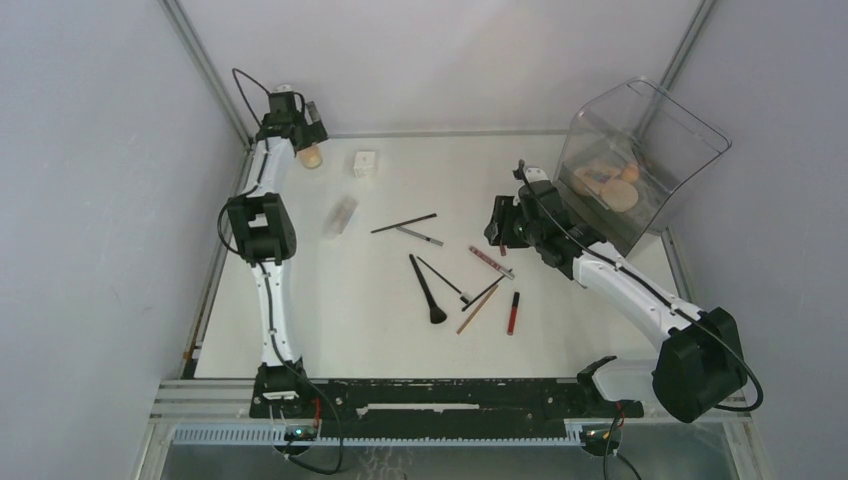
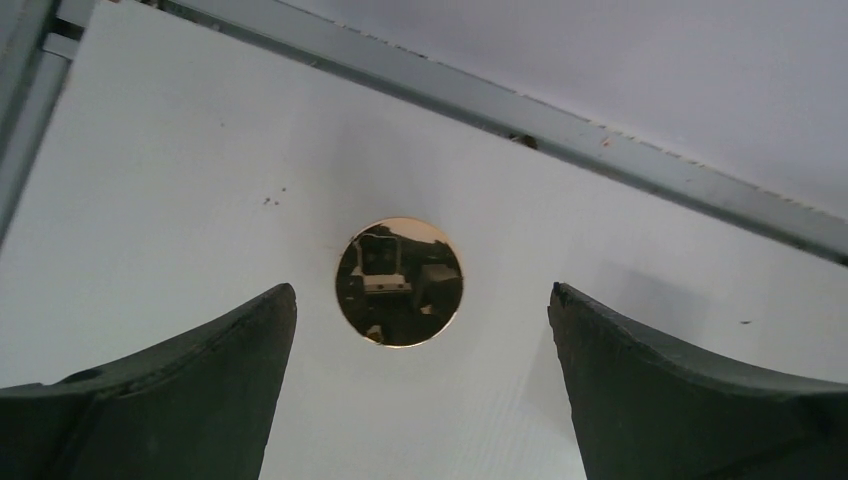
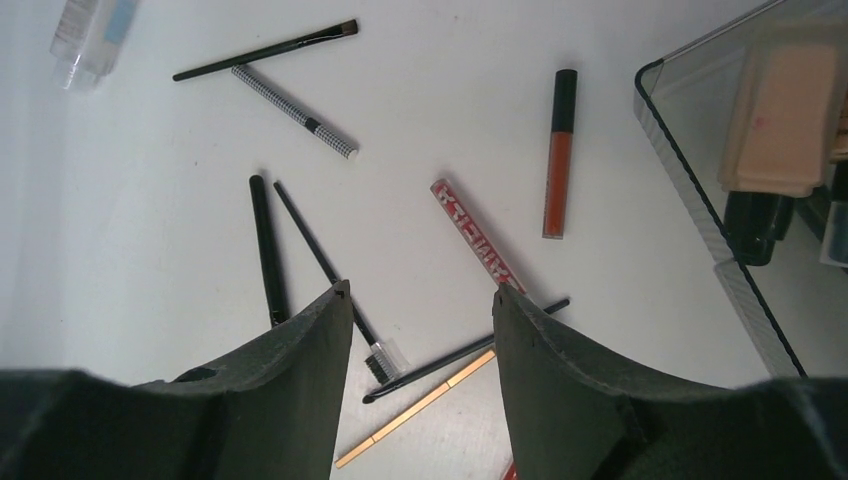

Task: Organize the makeup
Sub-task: Move the makeup to the center of the board.

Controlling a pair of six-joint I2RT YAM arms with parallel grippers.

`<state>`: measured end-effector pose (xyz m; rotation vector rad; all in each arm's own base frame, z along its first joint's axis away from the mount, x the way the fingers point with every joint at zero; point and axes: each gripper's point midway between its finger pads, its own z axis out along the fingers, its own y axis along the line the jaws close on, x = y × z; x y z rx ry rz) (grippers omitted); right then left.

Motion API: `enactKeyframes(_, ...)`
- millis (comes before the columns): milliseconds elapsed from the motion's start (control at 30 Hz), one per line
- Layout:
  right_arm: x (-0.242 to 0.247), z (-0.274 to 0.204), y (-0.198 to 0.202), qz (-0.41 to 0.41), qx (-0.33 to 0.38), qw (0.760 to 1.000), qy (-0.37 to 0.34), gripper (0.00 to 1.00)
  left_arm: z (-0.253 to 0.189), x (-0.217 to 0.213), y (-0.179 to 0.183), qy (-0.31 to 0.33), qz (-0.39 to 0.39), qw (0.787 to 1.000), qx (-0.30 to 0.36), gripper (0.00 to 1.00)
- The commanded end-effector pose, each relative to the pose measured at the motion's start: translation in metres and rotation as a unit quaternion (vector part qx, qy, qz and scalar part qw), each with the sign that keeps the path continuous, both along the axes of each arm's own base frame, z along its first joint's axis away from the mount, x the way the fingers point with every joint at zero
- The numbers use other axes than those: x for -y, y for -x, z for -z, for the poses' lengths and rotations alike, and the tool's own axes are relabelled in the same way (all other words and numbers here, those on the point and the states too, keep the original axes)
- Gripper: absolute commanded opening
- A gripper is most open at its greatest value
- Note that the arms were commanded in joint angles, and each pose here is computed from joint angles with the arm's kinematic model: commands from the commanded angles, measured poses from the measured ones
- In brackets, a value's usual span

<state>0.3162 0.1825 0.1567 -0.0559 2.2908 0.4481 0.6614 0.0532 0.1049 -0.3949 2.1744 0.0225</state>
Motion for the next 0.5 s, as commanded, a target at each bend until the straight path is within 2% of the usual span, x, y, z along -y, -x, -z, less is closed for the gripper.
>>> enactKeyframes(0,-0.016,-0.025,-0.012,-0.007,0.03,0.999,-0.03,0.61,-0.02,0.017,-0.019,0.094,-0.019,0.994,0.057,1.0)
enactKeyframes(167,-0.021,-0.028,-0.009,-0.012,0.03,0.999,-0.039,0.61,-0.004,0.006,-0.024,0.159,-0.083,0.982,0.06,0.99)
enactKeyframes(467,-0.026,-0.026,-0.011,-0.017,0.026,0.999,-0.039,0.61,0.001,0.001,-0.033,0.212,-0.099,0.969,0.084,0.99)
